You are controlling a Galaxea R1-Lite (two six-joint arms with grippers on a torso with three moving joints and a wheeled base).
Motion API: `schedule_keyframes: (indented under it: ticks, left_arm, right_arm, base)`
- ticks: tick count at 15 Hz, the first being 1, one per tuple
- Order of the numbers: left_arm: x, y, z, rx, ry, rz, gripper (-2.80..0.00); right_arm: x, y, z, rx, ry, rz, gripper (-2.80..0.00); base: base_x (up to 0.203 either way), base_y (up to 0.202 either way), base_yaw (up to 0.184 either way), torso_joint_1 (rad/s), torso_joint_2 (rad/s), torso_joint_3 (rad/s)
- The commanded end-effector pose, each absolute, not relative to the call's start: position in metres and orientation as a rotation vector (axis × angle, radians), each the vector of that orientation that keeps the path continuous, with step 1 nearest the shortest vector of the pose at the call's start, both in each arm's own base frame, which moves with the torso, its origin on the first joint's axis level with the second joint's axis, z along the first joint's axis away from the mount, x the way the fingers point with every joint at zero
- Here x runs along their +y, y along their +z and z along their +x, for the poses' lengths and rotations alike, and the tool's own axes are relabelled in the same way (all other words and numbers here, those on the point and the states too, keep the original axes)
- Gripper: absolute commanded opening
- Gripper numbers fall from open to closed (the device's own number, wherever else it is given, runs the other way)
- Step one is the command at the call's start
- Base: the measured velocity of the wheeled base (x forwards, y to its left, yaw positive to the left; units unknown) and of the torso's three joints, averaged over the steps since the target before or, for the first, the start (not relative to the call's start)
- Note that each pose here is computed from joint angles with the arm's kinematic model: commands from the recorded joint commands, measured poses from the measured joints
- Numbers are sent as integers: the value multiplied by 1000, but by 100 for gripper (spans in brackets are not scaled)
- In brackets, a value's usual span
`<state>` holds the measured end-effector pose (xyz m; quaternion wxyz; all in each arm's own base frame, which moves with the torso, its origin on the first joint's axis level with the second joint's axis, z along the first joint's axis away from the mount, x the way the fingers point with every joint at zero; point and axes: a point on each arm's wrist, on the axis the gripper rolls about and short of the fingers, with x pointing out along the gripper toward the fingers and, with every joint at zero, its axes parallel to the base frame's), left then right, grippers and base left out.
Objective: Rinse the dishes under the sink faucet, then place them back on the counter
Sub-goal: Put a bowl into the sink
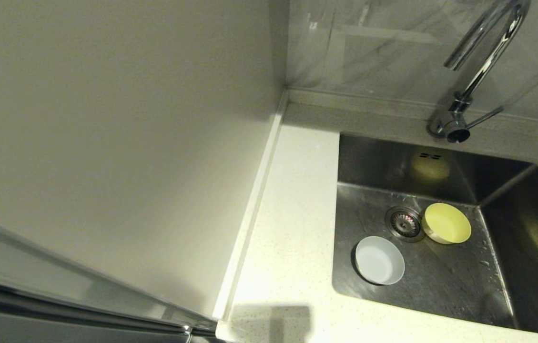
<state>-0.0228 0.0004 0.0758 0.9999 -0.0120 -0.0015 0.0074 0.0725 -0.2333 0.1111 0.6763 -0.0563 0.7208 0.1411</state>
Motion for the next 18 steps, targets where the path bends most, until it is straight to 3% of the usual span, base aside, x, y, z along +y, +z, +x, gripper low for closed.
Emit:
schedule_keyframes:
  ticks: [1, 13, 14, 18]
  left_arm:
    - [0, 76, -23, -6, 16, -25, -280]
    - [0, 76, -23, -6, 16, -25, -280]
    - [0, 76, -23, -6, 17, -25, -280]
    - [0, 76, -23, -6, 15, -25, -280]
  right_arm:
    - [-233, 110, 72, 1621, 332, -126, 0]
    - [-232, 109, 73, 1621, 335, -125, 0]
    - [-233, 108, 73, 1621, 331, -130, -280]
    - [-234, 106, 73, 1621, 331, -128, -280]
  base:
    - [0, 0, 0, 0, 0, 0]
    - [0, 0, 0, 0, 0, 0]
    - [0, 0, 0, 0, 0, 0]
    - [0, 0, 0, 0, 0, 0]
